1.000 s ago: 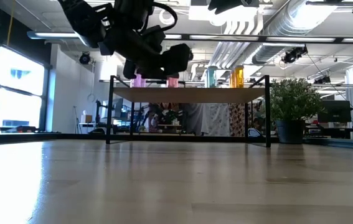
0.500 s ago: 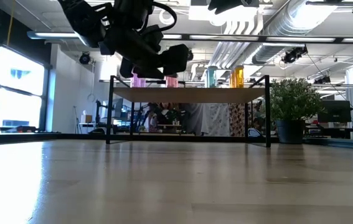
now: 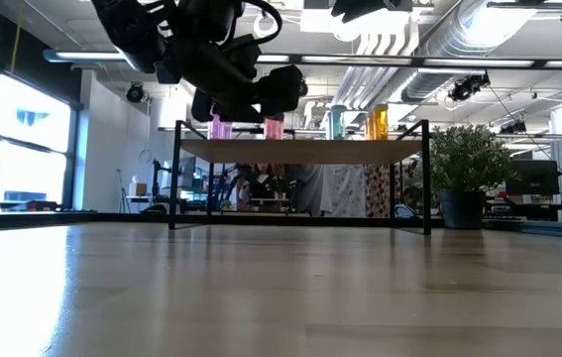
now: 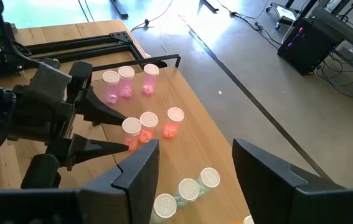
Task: Pick and place medicine bottles onto shelf by color
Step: Return to Home Position
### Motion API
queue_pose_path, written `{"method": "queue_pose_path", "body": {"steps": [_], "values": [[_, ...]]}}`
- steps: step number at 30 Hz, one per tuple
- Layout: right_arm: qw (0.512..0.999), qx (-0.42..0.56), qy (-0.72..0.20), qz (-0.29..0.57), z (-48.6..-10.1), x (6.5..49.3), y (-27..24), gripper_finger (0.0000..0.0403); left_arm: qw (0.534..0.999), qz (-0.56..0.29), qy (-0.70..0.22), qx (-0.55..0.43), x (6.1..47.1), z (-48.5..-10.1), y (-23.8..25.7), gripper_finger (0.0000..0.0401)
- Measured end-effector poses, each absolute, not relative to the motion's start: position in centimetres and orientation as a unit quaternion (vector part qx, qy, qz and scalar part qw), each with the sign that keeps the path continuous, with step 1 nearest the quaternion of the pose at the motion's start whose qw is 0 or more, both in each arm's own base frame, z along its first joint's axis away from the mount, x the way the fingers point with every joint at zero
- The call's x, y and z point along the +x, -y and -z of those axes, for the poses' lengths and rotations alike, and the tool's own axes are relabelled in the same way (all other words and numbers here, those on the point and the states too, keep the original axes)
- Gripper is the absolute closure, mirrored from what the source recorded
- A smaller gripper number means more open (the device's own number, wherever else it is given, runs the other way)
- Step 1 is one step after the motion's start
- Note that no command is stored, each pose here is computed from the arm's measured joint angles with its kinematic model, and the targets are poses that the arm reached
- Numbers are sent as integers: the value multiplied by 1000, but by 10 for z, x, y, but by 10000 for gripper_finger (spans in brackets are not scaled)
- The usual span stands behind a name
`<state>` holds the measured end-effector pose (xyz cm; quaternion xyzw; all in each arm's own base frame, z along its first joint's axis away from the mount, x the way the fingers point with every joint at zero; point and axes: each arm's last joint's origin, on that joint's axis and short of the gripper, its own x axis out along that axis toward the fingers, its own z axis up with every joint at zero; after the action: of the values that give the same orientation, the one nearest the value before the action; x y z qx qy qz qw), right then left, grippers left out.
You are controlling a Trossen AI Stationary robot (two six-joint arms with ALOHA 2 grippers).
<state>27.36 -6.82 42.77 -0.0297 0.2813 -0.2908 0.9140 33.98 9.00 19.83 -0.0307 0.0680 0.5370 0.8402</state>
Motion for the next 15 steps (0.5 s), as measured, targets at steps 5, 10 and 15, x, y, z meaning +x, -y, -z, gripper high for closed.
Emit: {"method": "queue_pose_path", "body": {"steps": [5,10,15], "values": [[914,-30,-281,291,-428,274,68,208,828,-556,-73,-12,340,-199,-85,219],[914,-28,-281,292,-428,274,68,208,832,-551,-62,-15,339,-205,-80,219],[914,-20,-278,294,-428,274,68,208,837,-544,-61,-13,339,-210,-75,219]]}}
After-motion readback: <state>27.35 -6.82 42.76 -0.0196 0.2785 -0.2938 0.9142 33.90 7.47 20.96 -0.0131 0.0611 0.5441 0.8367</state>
